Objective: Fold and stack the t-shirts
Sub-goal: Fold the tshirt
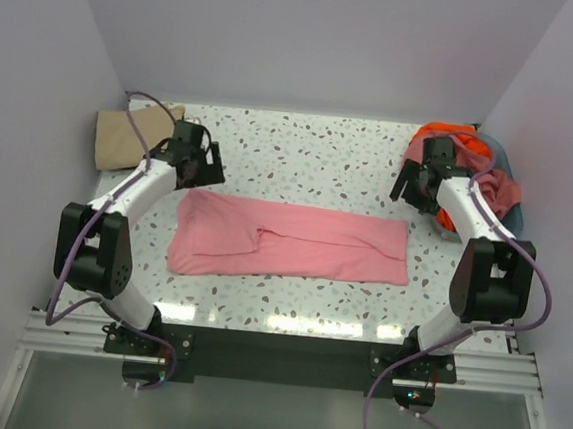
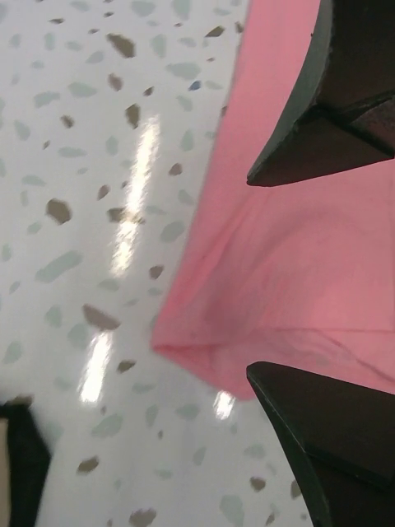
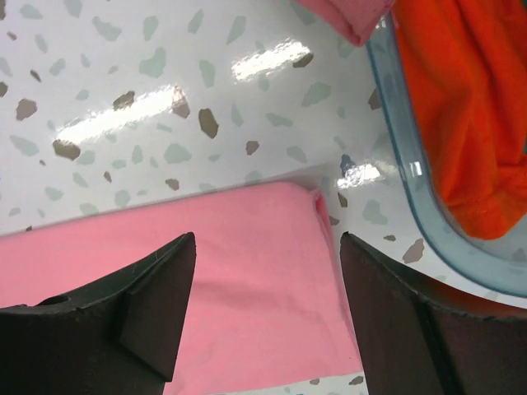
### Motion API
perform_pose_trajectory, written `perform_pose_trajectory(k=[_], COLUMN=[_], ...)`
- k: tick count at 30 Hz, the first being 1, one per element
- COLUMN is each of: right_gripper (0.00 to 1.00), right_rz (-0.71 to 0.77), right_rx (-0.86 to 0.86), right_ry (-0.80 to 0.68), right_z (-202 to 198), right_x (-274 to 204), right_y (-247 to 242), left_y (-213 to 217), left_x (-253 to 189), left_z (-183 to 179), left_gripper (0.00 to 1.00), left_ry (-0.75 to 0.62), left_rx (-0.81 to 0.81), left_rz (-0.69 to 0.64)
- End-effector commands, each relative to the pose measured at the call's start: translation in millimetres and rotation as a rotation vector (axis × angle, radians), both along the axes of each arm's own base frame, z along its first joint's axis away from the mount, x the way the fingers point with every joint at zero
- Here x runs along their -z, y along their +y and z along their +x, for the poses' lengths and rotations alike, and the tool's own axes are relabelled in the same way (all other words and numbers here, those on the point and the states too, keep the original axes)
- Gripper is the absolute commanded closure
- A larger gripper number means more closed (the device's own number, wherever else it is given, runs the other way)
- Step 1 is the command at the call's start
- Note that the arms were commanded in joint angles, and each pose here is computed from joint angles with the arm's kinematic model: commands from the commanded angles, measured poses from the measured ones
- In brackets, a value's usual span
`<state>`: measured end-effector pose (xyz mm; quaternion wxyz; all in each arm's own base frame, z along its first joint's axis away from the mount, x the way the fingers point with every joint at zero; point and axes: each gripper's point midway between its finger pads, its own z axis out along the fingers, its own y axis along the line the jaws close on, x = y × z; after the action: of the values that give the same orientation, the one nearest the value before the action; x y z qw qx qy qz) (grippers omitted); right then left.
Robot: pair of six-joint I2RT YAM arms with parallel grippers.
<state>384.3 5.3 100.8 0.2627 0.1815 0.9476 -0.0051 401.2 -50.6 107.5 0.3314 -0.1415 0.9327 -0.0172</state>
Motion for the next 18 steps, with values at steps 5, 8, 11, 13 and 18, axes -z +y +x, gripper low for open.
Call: perform_pose_trajectory(k=[5, 8, 11, 13, 18], right_gripper=[0.26, 0.27, 0.27, 0.28, 0.28], right_rz=[0.086, 0.132, 0.190, 0.199, 0.151], right_rx=[-0.179, -0.242, -0.249, -0.241, -0.242], right_ry=[0.043, 0.086, 0.100, 0.116, 0.174], right_z=[-28, -34, -31, -29, -35], right_x=[13, 32, 45, 53, 75], right_y=[54, 78, 94, 95, 87], left_y=[-61, -57, -60, -59, -54], left_x=[49, 67, 76, 79, 91], left_z=[-84, -99, -102, -95, -79], left_gripper=[0.07, 0.05, 0.05, 0.04, 0.03], left_ry=[0.213, 0.257, 0.287, 0.286, 0.299], left_rx=[0.115, 0.106, 0.120, 0.121, 0.111], left_rz=[-0.145, -0.138, -0.147, -0.134, -0.079])
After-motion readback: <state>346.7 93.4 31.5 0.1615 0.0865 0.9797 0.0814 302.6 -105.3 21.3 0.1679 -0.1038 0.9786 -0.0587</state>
